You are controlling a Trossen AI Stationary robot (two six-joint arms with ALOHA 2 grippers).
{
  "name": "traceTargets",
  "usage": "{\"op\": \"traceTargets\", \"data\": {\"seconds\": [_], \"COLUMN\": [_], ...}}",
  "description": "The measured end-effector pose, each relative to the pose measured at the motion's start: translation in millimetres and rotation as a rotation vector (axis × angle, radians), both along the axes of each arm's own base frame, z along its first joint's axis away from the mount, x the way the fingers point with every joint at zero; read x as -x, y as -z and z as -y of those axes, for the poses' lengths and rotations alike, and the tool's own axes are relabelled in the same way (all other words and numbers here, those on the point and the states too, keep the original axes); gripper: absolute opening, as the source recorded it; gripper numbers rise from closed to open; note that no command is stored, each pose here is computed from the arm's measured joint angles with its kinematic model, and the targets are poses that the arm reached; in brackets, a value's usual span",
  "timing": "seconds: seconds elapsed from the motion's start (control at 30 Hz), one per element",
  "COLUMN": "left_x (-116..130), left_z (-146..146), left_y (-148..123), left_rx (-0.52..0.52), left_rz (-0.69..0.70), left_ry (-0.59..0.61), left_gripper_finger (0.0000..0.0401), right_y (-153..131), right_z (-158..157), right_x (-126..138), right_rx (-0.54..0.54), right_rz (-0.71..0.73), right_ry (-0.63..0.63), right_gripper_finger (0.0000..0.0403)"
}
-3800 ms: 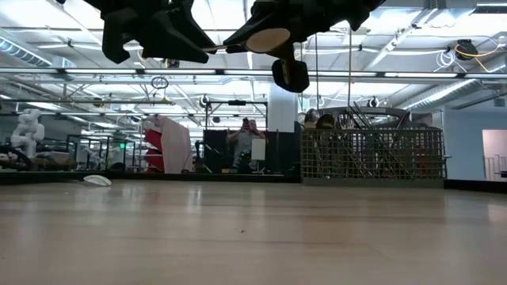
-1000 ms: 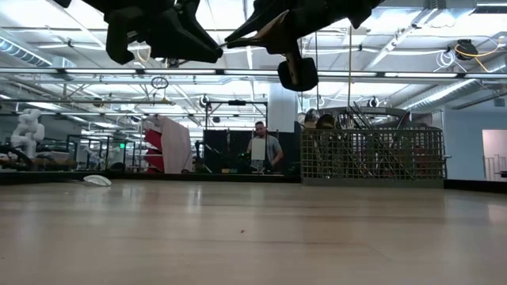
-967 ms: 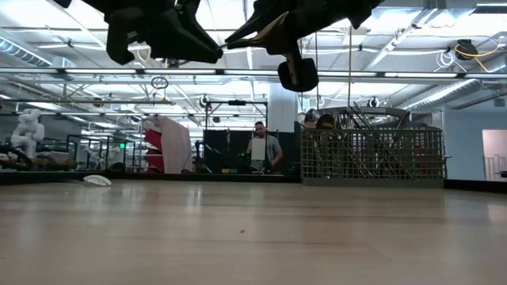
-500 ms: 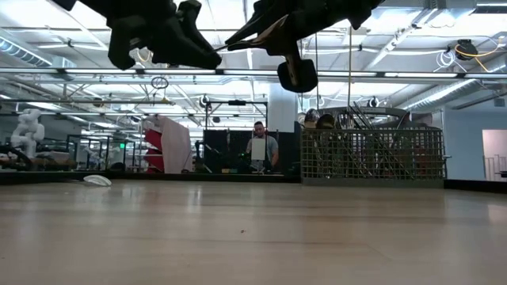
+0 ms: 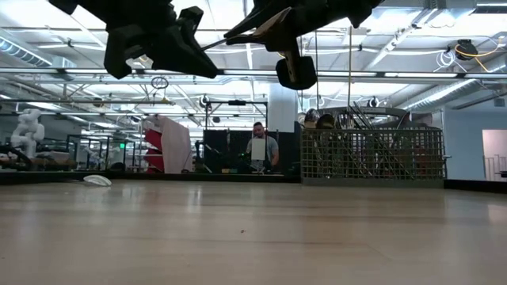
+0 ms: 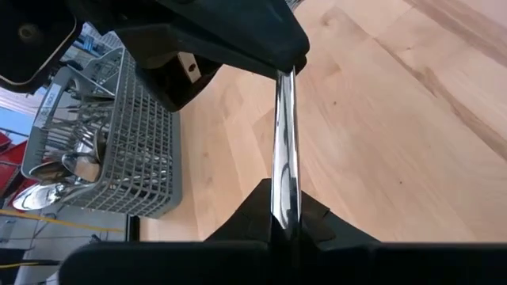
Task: Sort silverware
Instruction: Put the silver spoon into the gray utensil holder
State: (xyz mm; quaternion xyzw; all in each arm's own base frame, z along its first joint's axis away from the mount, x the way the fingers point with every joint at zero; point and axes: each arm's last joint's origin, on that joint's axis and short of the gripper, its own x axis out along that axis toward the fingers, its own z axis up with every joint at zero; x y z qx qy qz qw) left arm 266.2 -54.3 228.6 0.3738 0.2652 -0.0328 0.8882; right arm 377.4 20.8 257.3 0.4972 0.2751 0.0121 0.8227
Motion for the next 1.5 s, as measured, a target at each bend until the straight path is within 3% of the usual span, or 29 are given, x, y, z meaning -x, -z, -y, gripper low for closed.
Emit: {"op": "traceTargets", "data": {"seconds": [0.2, 0.53, 0.67, 0.8, 1.03, 1.13, 1.27, 1.4, 1.5], "left_x": [-0.1, -0.1, -0.2, 2.1, 16.1, 27.6, 47.6, 59.0, 56.2], "left_z": [0.1, 0.2, 0.3, -0.3, -15.3, -25.8, -39.2, -45.4, -42.9], "left_y": [-0.2, -0.3, -0.5, -3.7, -23.4, -41.5, -74.4, -103.2, -115.8], "left_rx": [0.002, 0.006, 0.040, 0.133, 0.207, 0.302, 0.510, 0.768, 0.919], "left_rz": [0.003, 0.003, 0.011, 0.032, 0.087, 0.164, 0.346, 0.537, 0.636], "left_ry": [0.000, 0.001, -0.017, -0.067, -0.130, -0.143, -0.107, 0.007, 0.110], "left_gripper_finger": [0.0011, 0.0011, 0.0011, 0.0010, 0.0010, 0.0010, 0.0010, 0.0010, 0.0010], "right_y": [-0.3, -2.8, -14.5, -38.4, -87.7, -102.3, -112.1, -114.5, -117.2], "right_z": [-0.1, 11.5, 24.4, 35.7, 49.5, 52.2, 53.8, 54.1, 52.2], "right_x": [-0.1, 0.4, 6.8, 19.8, 53.9, 66.5, 74.2, 69.8, 56.3], "right_rx": [0.036, 0.131, 0.149, 0.283, 0.550, 0.642, 0.758, 0.872, 0.880], "right_rz": [0.017, 0.078, 0.127, 0.225, 0.406, 0.460, 0.520, 0.589, 0.714], "right_ry": [-0.019, -0.123, -0.164, -0.152, -0.103, -0.091, -0.105, -0.118, -0.074], "right_gripper_finger": [0.0025, 0.0185, 0.0225, 0.0237, 0.0225, 0.0222, 0.0222, 0.0222, 0.0222]}}
